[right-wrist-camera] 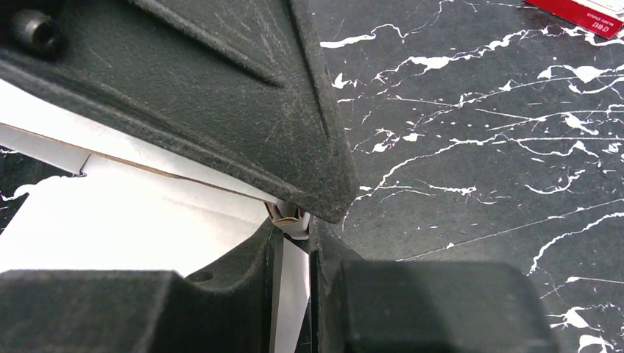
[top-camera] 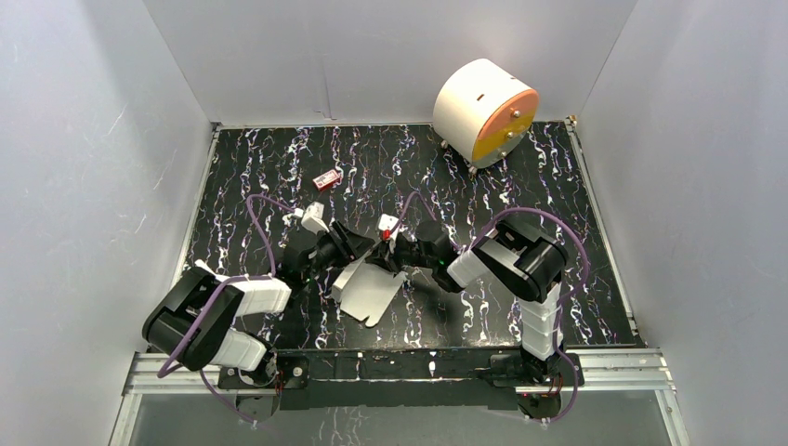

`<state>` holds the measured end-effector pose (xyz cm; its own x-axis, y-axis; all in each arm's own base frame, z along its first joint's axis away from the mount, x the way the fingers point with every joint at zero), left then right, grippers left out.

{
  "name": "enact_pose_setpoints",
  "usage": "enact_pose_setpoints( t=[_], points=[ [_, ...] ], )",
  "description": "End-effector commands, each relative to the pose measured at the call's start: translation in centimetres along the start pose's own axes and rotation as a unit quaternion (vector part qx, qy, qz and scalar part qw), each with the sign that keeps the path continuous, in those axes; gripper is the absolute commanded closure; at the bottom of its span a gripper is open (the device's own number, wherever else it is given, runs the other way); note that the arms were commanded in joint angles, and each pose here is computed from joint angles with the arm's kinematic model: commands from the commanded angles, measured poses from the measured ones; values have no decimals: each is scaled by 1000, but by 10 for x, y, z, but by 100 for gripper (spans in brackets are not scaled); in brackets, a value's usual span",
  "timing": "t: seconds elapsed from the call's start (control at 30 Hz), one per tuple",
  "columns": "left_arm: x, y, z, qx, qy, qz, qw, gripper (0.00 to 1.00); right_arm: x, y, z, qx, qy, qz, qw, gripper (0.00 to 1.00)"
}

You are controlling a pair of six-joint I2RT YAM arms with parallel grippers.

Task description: Fold the paper box

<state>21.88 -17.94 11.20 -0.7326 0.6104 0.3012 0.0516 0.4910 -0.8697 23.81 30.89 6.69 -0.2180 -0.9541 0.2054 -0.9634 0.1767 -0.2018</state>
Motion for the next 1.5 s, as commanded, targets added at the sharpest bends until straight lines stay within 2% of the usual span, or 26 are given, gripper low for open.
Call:
enact_pose_setpoints(
  t=[0.0,0.33,0.63,0.83,1.07,1.47],
  points=[
    [5,0,11,18,56,-11,998,49,-3,-18,-37,24,-74,58,995,100],
    [16,0,0,-1,32,-64,997,43,7,-12,-27,-9,-44,74,996,100],
    [8,0,6,28,73,-59,995,50,10,-9,-25,-6,-53,78,996,100],
    [4,-3,9,41,109,-44,992,56,17,-9,-26,10,-69,96,993,88],
    [1,-4,12,57,143,-37,987,58,17,-7,-29,44,-95,85,991,78],
    [-3,-6,12,62,180,-32,981,59,12,-12,-32,87,-114,83,986,73]
  ],
)
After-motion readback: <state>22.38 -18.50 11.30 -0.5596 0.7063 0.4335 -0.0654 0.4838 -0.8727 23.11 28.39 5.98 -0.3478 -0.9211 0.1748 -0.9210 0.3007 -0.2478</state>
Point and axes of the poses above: each gripper's point midway between its finger pads, its own x axis back along the fingers, its own y axis along the line the jaws close on, z = x × y, the point moved 9 cm from there along x, back along the fingers, and after that the axes turned 11 degrees about x, right-handed, at the moved point
